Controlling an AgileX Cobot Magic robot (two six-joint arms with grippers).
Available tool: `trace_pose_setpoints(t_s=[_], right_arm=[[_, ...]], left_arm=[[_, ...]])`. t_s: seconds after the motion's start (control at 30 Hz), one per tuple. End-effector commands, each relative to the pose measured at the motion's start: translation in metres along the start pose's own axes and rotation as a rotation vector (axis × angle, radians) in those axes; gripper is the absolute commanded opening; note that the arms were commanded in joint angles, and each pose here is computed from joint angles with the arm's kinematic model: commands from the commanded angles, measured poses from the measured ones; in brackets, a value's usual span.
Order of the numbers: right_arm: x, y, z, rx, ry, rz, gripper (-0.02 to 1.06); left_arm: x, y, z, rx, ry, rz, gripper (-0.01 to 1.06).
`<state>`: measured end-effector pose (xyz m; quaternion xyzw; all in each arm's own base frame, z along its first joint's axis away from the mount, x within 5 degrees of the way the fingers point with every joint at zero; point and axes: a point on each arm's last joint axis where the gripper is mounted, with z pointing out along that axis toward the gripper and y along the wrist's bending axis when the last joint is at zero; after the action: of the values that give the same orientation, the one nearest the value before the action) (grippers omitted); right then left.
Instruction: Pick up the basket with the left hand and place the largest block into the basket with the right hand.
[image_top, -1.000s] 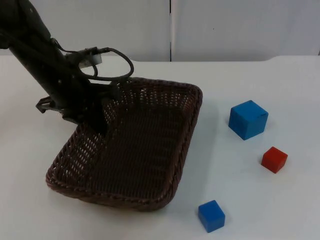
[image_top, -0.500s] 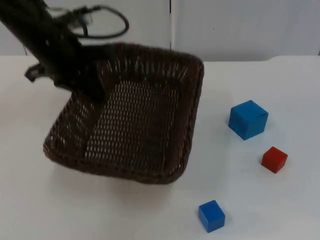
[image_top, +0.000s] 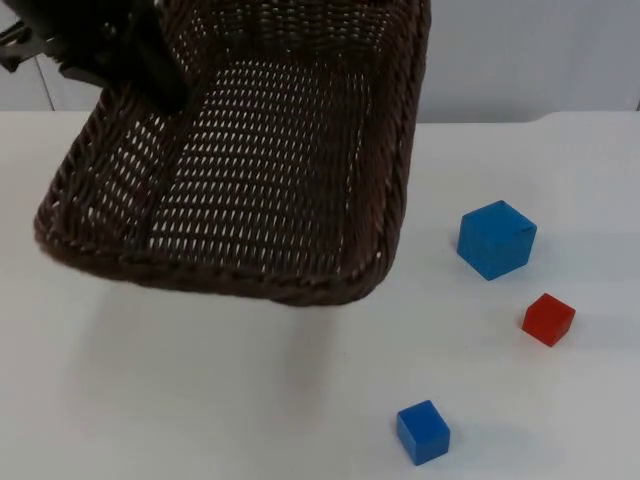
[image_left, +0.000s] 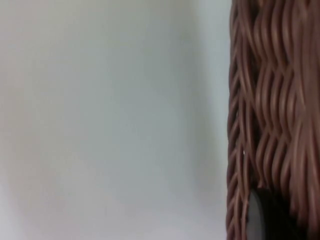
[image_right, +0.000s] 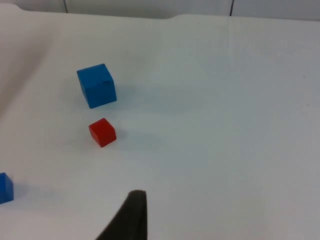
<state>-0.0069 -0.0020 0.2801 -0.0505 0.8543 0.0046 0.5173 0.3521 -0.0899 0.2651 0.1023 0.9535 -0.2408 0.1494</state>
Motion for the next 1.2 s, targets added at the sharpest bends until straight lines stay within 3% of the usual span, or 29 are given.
trace_pose_setpoints(t_s=[0.0, 0.43, 0.6, 1.17], right_arm=[[0.0, 0.0, 0.0, 0.011, -0.006, -0.004, 1.05], [0.0, 0.0, 0.0, 0.011, -0.006, -0.004, 1.05], [0.0, 0.0, 0.0, 0.011, -0.006, -0.004, 1.05], [0.0, 0.0, 0.0, 0.006, -0.007, -0.001, 1.05]], left_arm=[[0.01, -0.009, -0.009, 0.042, -0.031, -0.038, 0.0], [0.083, -0.013, -0.003, 0.116, 0.026, -0.185, 0.0], [0.11, -0.009, -0.001, 0.098, -0.002, -0.202, 0.0], [0.128, -0.011, -0.001, 0.112, 0.043, -0.212, 0.0]])
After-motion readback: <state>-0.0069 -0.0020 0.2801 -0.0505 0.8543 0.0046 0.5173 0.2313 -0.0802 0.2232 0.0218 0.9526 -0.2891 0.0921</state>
